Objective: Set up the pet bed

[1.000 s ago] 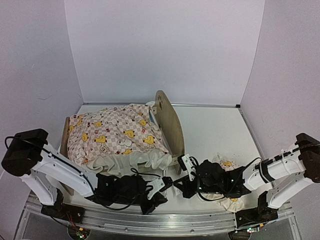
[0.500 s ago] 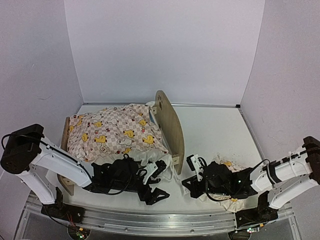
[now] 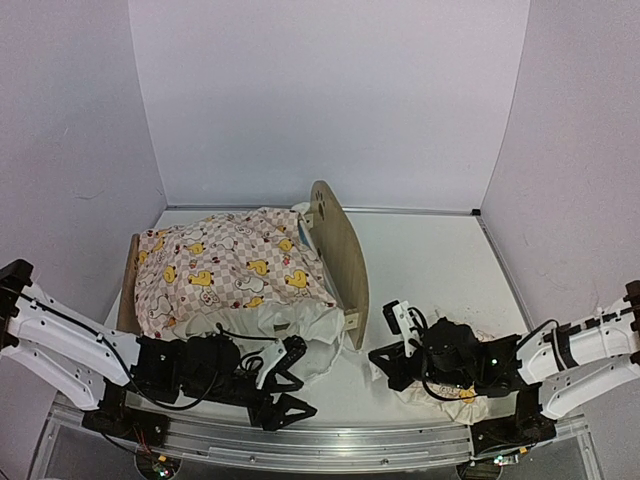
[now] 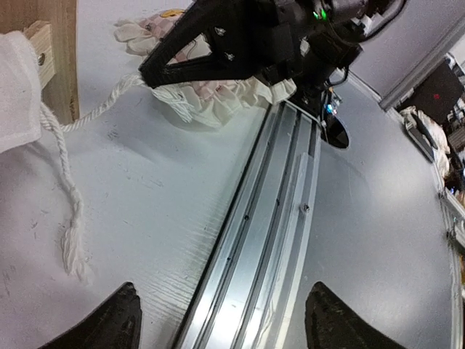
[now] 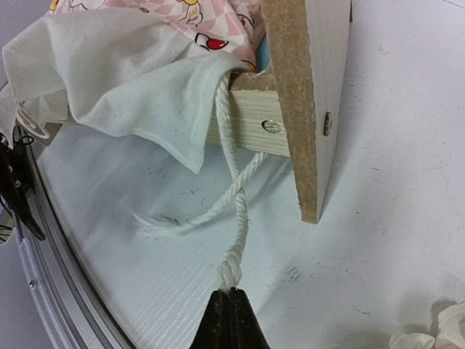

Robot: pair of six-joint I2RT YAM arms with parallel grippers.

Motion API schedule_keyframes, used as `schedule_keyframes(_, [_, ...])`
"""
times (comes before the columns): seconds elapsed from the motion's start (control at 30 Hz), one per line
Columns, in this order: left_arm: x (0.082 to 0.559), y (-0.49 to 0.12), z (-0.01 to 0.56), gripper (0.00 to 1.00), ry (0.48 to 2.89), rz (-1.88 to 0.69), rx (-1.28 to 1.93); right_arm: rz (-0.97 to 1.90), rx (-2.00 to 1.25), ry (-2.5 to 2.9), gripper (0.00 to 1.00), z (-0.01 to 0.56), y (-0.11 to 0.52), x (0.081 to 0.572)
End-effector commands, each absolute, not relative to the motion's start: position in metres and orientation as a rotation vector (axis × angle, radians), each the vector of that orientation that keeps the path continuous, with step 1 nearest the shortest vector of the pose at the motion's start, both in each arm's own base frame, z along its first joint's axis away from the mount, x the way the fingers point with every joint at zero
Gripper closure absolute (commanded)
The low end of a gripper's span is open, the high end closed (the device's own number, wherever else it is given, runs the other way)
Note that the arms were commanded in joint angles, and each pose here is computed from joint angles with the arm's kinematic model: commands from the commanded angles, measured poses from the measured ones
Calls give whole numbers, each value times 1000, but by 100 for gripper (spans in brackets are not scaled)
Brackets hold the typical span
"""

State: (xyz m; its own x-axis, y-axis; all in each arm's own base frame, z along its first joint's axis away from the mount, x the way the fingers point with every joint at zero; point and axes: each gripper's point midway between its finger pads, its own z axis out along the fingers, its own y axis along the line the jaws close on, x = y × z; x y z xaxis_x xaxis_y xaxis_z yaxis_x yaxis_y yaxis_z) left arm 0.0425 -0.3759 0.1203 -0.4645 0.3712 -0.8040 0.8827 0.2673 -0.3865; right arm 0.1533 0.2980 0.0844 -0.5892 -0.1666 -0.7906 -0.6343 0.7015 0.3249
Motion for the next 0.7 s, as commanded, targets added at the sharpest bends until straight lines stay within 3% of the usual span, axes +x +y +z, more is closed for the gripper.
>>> schedule_keyframes(0.0, [58, -395, 145, 34, 1990, -1053, 1013, 750, -593, 2092, 100, 93, 295, 159])
schedule_keyframes(0.07, [62, -399, 151, 31, 2016, -1039, 957, 736, -591, 2094, 100, 91, 294, 160])
schedule_keyframes(0.13, [70, -411, 161, 34, 2016, -1036, 894, 739, -586, 2093, 100, 91, 293, 160])
schedule_keyframes(0.27, [100, -458, 152, 60, 2073, -897, 837, 767, -591, 2083, 100, 96, 299, 159])
schedule_keyframes(0.33, [119, -477, 142, 67, 2164, -901, 770, 781, -596, 2077, 100, 100, 302, 159])
schedule_keyframes(0.47, [144, -488, 131, 69, 2232, -854, 604, 799, -587, 2061, 100, 108, 303, 159])
schedule_keyframes(0.57, [162, -485, 127, 78, 2249, -814, 443, 825, -599, 2040, 100, 115, 305, 157])
schedule_keyframes(0.67, [173, -480, 118, 80, 2268, -791, 294, 831, -601, 2021, 100, 119, 303, 156])
